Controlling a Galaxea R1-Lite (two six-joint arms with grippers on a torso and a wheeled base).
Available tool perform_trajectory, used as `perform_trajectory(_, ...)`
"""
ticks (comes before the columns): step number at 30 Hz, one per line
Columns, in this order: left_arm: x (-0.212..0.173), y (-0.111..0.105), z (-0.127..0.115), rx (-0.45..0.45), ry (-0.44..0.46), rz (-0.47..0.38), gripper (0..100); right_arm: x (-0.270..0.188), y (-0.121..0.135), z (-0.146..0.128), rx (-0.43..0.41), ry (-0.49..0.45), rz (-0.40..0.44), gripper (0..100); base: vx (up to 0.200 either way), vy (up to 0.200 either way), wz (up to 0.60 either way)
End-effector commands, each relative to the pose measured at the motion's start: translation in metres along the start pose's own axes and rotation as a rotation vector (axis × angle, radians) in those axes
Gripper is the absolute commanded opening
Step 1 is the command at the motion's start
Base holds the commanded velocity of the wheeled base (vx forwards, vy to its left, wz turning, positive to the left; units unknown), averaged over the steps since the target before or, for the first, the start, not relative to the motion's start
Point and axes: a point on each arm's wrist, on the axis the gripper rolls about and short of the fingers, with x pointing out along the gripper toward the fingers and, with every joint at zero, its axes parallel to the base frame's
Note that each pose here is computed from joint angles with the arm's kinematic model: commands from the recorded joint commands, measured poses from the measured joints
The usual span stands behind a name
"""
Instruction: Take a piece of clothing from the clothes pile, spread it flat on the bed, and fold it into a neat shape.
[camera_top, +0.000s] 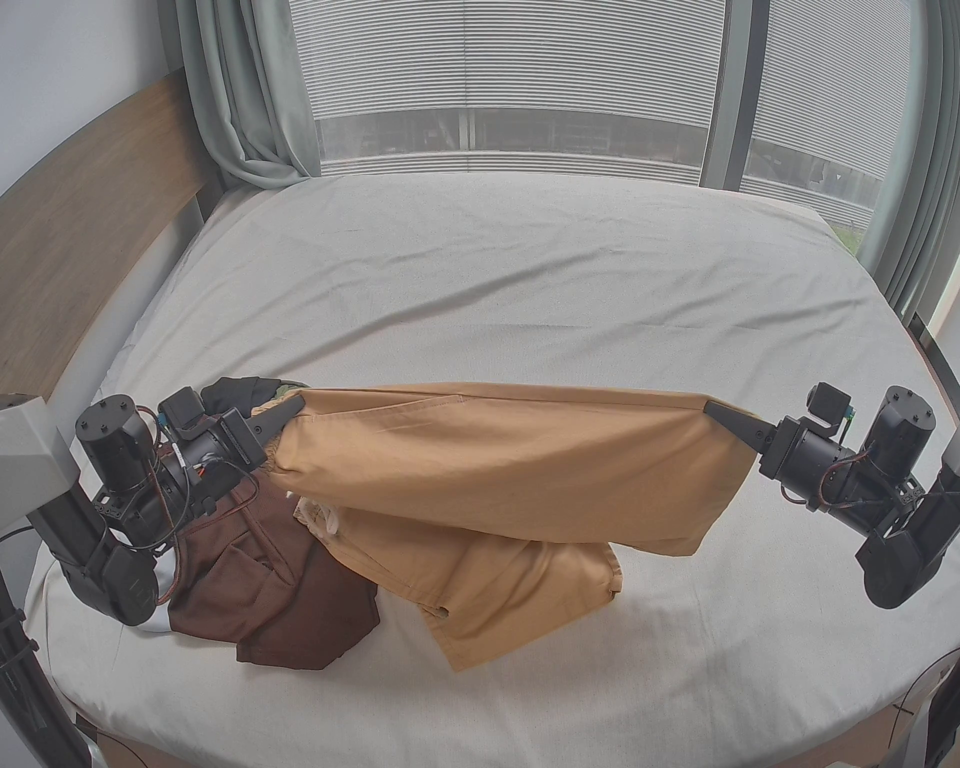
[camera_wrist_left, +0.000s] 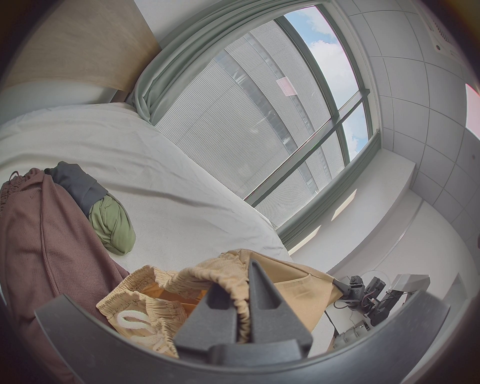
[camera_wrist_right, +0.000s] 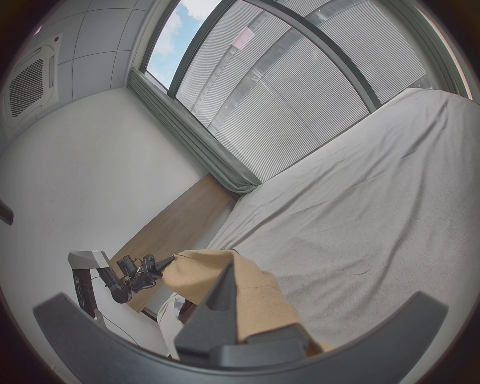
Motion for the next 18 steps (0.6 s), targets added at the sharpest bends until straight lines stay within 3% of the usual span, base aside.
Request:
perform_trajectory(1,0.000,0.001,0.000,-0.001,0.000,0.003,0,0.000,-0.002,0.001,0.000,-0.005,-0.005,0,0.000,0.000,0.00)
perform_trajectory(18,0.007,-0.002,0.008,0.022,-0.035,-0.014,0,0.011,-0.005,0.005,-0.017,-0.027,0.000,0,0.000,0.000,0.00)
